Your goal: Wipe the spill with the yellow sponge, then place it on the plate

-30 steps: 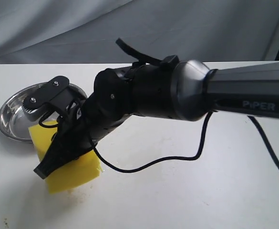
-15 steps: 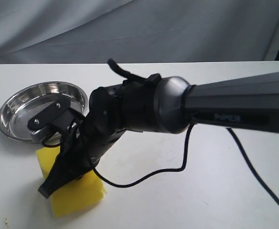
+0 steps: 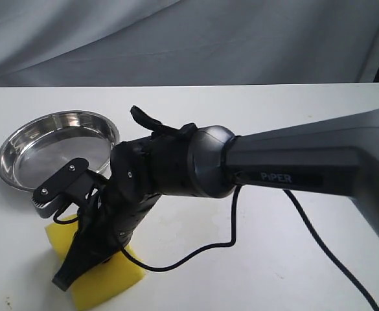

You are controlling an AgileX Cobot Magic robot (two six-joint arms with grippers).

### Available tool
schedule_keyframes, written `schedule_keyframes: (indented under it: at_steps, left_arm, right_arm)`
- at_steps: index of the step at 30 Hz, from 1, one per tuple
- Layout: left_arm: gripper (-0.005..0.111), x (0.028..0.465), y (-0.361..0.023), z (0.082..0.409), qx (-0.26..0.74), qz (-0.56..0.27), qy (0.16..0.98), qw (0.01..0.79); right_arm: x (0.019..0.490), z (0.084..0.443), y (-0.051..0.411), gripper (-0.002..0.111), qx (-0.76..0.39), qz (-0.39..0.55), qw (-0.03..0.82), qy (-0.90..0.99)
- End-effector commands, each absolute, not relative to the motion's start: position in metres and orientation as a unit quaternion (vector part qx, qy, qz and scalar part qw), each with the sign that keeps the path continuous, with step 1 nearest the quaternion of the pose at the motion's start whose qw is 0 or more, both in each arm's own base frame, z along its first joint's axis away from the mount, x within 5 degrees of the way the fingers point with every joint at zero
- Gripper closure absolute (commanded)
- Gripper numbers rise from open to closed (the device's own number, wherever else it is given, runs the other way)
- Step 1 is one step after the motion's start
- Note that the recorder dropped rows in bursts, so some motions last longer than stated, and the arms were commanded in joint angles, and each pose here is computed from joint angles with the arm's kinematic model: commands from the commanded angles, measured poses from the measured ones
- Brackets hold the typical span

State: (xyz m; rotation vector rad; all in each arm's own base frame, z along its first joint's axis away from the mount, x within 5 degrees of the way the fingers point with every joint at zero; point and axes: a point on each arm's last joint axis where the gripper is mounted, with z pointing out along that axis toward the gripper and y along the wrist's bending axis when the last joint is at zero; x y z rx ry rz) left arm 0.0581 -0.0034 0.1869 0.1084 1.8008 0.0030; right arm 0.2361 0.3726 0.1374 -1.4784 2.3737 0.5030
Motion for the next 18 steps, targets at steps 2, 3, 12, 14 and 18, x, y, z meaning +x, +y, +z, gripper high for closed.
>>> schedule_keyframes:
  at_steps: [2, 3, 12, 14, 18]
  left_arm:
    - [0.107, 0.058, -0.004, 0.186, 0.047, -0.004, 0.781, 0.623]
    - [0.107, 0.058, -0.004, 0.186, 0.047, -0.004, 0.781, 0.623]
    - [0.107, 0.058, -0.004, 0.186, 0.047, -0.004, 0.781, 0.623]
    - [0.107, 0.058, -0.004, 0.186, 0.047, -0.004, 0.781, 0.623]
    - [0.107, 0.058, -0.004, 0.186, 0.047, -0.004, 0.781, 0.623]
  right_arm:
    - [0.237, 0.120, 0.350, 0.098, -0.538, 0.063, 0.087, 0.836]
    - [0.239, 0.119, 0.348, 0.098, -0.535, 0.047, 0.087, 0.839]
    - [0.266, 0.119, 0.322, 0.098, -0.496, -0.009, 0.082, 0.864]
    - [0.273, 0.119, 0.316, 0.098, -0.484, -0.010, 0.082, 0.871]
    - [0.284, 0.128, 0.307, 0.098, -0.468, -0.006, 0.094, 0.878]
